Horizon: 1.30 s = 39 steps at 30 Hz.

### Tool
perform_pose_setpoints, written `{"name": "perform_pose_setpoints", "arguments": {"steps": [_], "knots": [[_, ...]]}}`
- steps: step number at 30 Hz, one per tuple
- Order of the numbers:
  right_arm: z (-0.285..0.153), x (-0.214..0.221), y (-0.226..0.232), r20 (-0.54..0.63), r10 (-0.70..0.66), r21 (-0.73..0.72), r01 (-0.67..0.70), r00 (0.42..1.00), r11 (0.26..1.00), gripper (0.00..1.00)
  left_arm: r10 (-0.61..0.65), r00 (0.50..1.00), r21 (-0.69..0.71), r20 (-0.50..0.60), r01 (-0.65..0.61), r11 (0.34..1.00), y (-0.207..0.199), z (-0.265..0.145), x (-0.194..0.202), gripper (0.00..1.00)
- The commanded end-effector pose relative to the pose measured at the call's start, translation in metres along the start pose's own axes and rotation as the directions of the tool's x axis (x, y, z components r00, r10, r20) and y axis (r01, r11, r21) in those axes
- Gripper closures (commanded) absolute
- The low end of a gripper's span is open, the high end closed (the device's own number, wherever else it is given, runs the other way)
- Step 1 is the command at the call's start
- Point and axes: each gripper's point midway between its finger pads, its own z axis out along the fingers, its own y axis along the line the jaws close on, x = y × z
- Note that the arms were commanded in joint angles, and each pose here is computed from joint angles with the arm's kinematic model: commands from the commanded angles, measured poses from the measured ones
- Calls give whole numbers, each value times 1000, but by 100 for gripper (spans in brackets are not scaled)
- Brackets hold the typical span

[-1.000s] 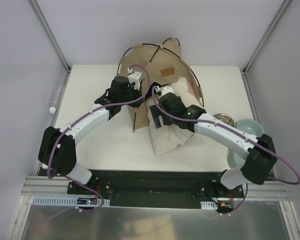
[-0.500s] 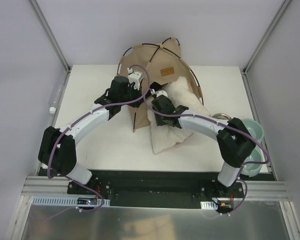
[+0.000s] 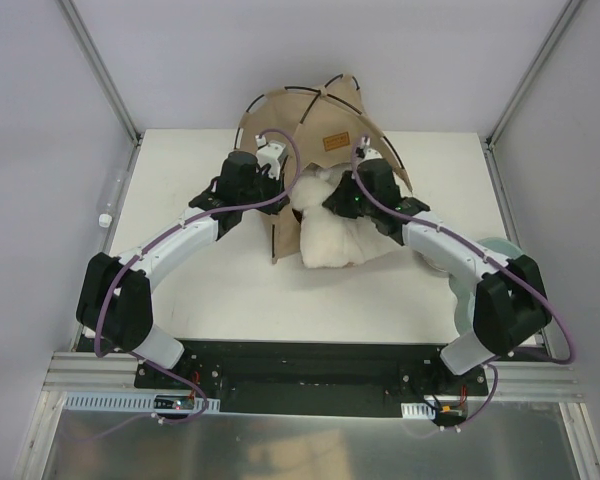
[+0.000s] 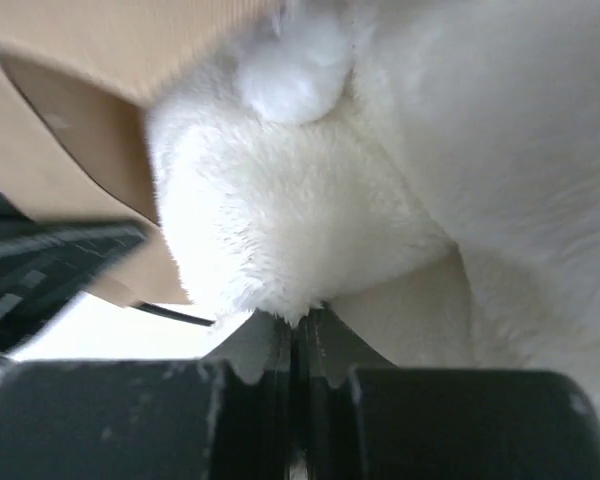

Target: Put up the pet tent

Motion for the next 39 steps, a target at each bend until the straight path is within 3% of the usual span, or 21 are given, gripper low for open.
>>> {"name": "perform_pose_setpoints", "arguments": {"steps": [1,6,12,19,25,27,33,39], "knots": [[-26,-75,56,111,224,-333,-176,968,926,100,-16,998,29,65,14,999,-7,-5,-25,100],[-9,-84,76,36,298,-434,-253,954,864,100,-18,998,29,68,16,999,-7,-5,-27,100],[30,-63,52,7,291,-334,-272,957,902,98,-23,997,24,68,21,1000,-6,-5,-26,100],[-1,-69,32,84,194,-168,-178,977,970,40,-19,998,-2,67,19,1000,-1,-5,-26,100],[-44,-72,4,111,130,23,-133,985,991,14,-15,998,-14,60,16,1000,3,-2,-26,100],[-60,-74,-10,143,125,98,-139,982,985,1,-13,998,-16,60,14,1000,3,-2,-27,100],[-91,-68,-70,211,46,369,-123,977,921,1,-4,998,-15,55,5,1000,4,0,-27,100],[-68,-26,-112,45,1,478,-23,999,878,1,-8,999,-8,53,8,1000,3,1,-26,100]]}}
